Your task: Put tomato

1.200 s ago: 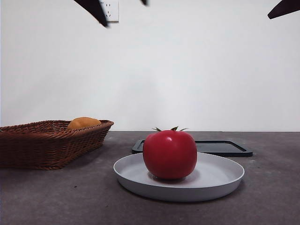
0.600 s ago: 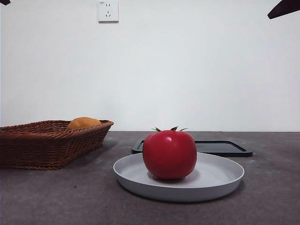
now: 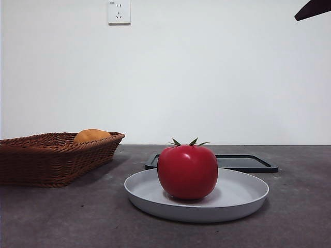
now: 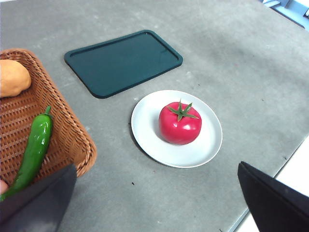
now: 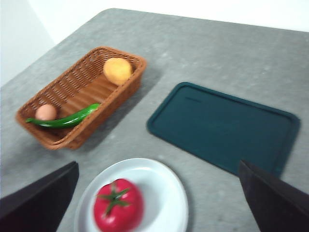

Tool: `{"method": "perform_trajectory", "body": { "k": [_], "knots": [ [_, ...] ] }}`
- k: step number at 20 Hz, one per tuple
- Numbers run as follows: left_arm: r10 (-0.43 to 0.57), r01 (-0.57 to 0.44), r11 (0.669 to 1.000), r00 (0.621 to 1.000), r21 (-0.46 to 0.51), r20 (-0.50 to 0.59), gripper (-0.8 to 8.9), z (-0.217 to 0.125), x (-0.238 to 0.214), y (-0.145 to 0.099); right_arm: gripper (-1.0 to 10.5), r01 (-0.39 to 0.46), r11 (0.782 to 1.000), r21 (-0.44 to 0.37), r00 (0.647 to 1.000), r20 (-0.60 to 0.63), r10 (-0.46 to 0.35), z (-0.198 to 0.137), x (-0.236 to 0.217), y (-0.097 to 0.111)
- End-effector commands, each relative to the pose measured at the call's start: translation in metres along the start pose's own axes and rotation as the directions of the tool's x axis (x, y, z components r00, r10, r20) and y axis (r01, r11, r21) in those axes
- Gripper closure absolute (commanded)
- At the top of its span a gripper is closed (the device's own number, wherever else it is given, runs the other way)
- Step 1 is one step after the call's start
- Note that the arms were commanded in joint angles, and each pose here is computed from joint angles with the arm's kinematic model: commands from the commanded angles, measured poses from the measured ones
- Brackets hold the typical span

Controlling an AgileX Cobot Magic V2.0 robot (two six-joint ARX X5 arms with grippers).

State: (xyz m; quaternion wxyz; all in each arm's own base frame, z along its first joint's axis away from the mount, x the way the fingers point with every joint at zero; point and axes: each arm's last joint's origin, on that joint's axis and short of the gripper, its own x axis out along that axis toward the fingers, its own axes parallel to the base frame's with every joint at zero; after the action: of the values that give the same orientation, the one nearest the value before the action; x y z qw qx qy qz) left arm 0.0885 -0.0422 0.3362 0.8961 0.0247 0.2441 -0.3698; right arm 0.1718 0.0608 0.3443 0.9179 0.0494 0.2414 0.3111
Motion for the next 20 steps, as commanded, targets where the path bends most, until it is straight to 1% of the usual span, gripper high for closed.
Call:
{"method": "perform_trajectory", "body": {
  "k": [1, 4, 6, 8, 10, 13, 14, 17, 18, 20],
  "knots": [
    [-0.003, 0.003, 1.0, 1.0, 0.007, 0.018, 1.56, 0.003, -0.002, -0.001, 2.9, -0.046, 0.999, 0.013, 0.999, -0.023, 0.046, 0.005, 0.009, 0.008],
    [-0.003, 0.003, 1.0, 1.0, 0.007, 0.018, 1.56, 0.003, -0.002, -0.001, 2.9, -0.116, 0.993, 0.021, 0.985, -0.128, 0.118, 0.005, 0.037, 0.019],
    [-0.003, 0.003, 1.0, 1.0, 0.007, 0.019, 1.56, 0.003, -0.002, -0.001, 2.9, -0.154, 0.988, 0.019, 0.962, -0.226, 0.155, 0.005, 0.064, 0.03],
    [-0.004, 0.003, 1.0, 1.0, 0.007, 0.018, 1.56, 0.003, -0.002, -0.001, 2.9, -0.161, 0.987, 0.001, 0.935, -0.321, 0.153, 0.004, 0.092, 0.039],
    [-0.003, 0.003, 1.0, 1.0, 0.007, 0.018, 1.56, 0.003, -0.002, -0.001, 2.9, -0.146, 0.989, -0.029, 0.902, -0.415, 0.121, 0.0, 0.123, 0.047],
    [-0.003, 0.003, 1.0, 1.0, 0.007, 0.018, 1.56, 0.003, -0.002, -0.001, 2.3, -0.085, 0.995, -0.058, 0.847, -0.53, 0.042, -0.008, 0.164, 0.053],
    [-0.003, 0.003, 1.0, 1.0, 0.007, 0.018, 1.56, 0.003, -0.002, -0.001, 2.3, -0.074, 0.995, -0.067, 0.833, -0.553, 0.025, -0.01, 0.174, 0.054],
    [-0.003, 0.003, 1.0, 1.0, 0.007, 0.018, 1.56, 0.003, -0.002, -0.001, 2.3, -0.073, 0.995, -0.068, 0.794, -0.608, 0.016, -0.021, 0.203, 0.056],
    [-0.003, 0.003, 1.0, 1.0, 0.007, 0.018, 1.56, 0.003, -0.002, -0.001, 2.3, -0.061, 0.995, -0.076, 0.78, -0.626, 0.0, -0.027, 0.21, 0.056],
    [-0.003, 0.003, 1.0, 1.0, 0.007, 0.018, 1.56, 0.003, -0.002, -0.001, 2.3, -0.034, 0.995, -0.093, 0.74, -0.671, -0.038, -0.04, 0.22, 0.054]
  ]
}}
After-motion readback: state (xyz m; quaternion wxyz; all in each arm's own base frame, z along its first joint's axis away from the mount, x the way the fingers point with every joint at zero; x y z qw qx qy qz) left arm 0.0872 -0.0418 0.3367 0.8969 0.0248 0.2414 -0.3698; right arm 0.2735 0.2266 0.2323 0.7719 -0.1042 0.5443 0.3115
